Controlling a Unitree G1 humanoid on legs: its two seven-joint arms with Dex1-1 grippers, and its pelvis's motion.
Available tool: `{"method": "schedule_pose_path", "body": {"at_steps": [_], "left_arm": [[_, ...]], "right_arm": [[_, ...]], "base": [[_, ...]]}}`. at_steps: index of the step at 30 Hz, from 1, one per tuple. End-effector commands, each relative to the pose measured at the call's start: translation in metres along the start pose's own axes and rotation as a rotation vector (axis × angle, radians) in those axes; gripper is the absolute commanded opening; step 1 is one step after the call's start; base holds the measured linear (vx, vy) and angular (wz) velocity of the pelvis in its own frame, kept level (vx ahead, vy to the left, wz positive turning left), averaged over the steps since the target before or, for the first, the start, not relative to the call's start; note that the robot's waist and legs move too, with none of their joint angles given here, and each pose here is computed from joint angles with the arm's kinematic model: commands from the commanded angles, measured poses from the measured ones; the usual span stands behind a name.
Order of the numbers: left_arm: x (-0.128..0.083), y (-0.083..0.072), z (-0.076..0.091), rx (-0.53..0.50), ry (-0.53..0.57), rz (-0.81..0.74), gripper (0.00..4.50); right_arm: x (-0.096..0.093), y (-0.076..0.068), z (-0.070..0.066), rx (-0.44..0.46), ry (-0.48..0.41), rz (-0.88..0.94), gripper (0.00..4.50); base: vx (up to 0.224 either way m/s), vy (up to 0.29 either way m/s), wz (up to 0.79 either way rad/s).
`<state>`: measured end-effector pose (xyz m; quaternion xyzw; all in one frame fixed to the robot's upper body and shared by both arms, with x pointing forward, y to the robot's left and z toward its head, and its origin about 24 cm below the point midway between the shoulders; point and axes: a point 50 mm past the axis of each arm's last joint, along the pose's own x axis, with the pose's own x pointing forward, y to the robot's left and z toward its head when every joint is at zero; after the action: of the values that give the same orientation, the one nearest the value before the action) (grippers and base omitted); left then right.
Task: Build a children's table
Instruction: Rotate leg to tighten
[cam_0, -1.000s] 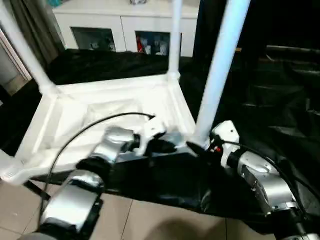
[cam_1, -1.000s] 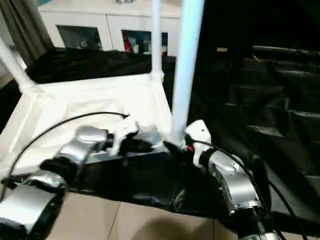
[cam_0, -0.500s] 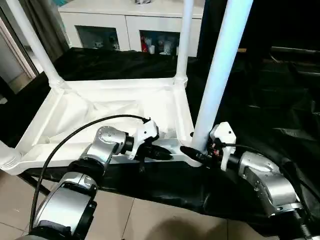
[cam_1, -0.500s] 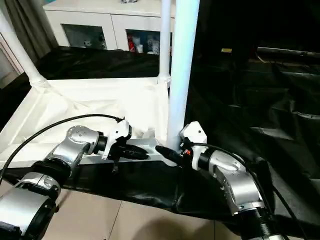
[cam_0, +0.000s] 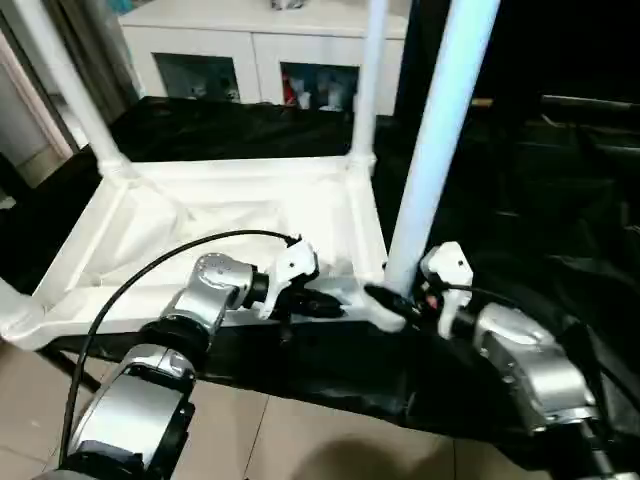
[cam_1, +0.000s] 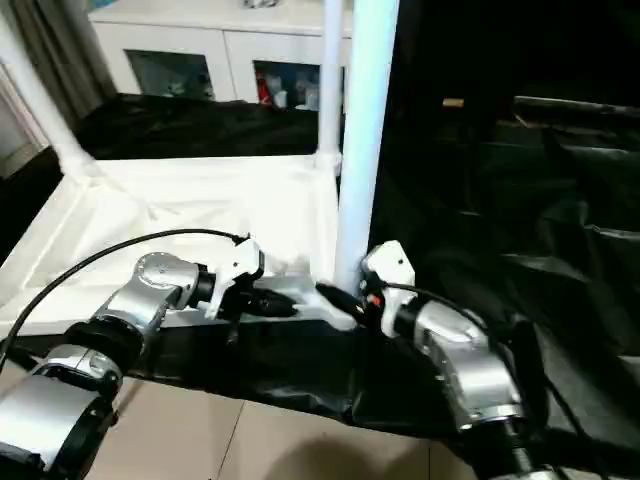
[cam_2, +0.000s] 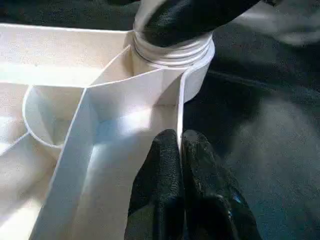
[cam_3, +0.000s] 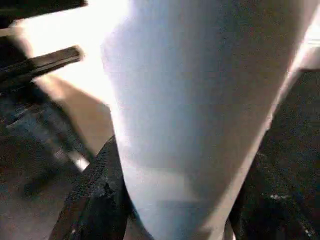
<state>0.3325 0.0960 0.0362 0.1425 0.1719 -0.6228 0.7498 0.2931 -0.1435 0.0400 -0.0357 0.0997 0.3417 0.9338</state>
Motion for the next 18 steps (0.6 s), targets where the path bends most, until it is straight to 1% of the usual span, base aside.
{"method": "schedule_pose_path", "body": {"at_steps": [1,2,3,4,6,7,11,14,15,16,17,18], "left_arm": [[0.013,0.000,-0.002,-0.053,-0.004,0.088,0.00],[0.013,0.000,-0.002,-0.053,-0.004,0.088,0.00],[0.021,0.002,0.002,-0.057,0.004,0.135,0.00],[0.030,0.001,0.007,-0.060,0.008,0.160,0.00],[0.036,0.001,0.011,-0.064,0.010,0.179,0.00],[0.046,-0.001,0.016,-0.070,0.012,0.208,0.00],[0.058,-0.001,0.025,-0.067,0.015,0.269,0.00],[0.060,-0.001,0.027,-0.065,0.011,0.272,0.00],[0.061,-0.001,0.028,-0.062,0.008,0.280,0.00],[0.061,-0.001,0.028,-0.061,0.007,0.282,0.00],[0.062,-0.001,0.029,-0.061,0.007,0.285,0.00],[0.061,-0.001,0.029,-0.059,0.006,0.278,0.00]], "right_arm": [[0.006,0.003,-0.018,0.045,0.078,-0.084,2.05],[0.006,0.003,-0.018,0.045,0.078,-0.084,2.05],[0.012,0.006,-0.019,0.047,0.081,-0.128,2.04],[0.018,0.009,-0.020,0.068,0.089,-0.172,2.04],[0.022,0.011,-0.021,0.083,0.096,-0.197,2.04],[0.032,0.014,-0.021,0.107,0.107,-0.267,2.04],[0.045,0.021,-0.015,0.115,0.088,-0.282,2.04],[0.047,0.021,-0.014,0.123,0.080,-0.291,2.04],[0.048,0.020,-0.012,0.125,0.067,-0.291,2.04],[0.048,0.020,-0.011,0.125,0.064,-0.292,2.38],[0.049,0.020,-0.010,0.124,0.061,-0.294,2.38],[0.047,0.019,-0.007,0.135,0.037,-0.268,2.38]], "base": [[0.000,0.000,0.00],[0.000,0.000,0.00],[0.000,0.000,0.00],[0.000,0.000,0.00],[0.000,0.000,0.00],[0.000,0.000,0.00],[0.000,0.000,0.00],[0.000,0.000,0.00],[0.000,0.000,0.00],[0.000,0.000,0.00],[0.000,0.000,0.00],[0.000,0.000,0.00]]}}
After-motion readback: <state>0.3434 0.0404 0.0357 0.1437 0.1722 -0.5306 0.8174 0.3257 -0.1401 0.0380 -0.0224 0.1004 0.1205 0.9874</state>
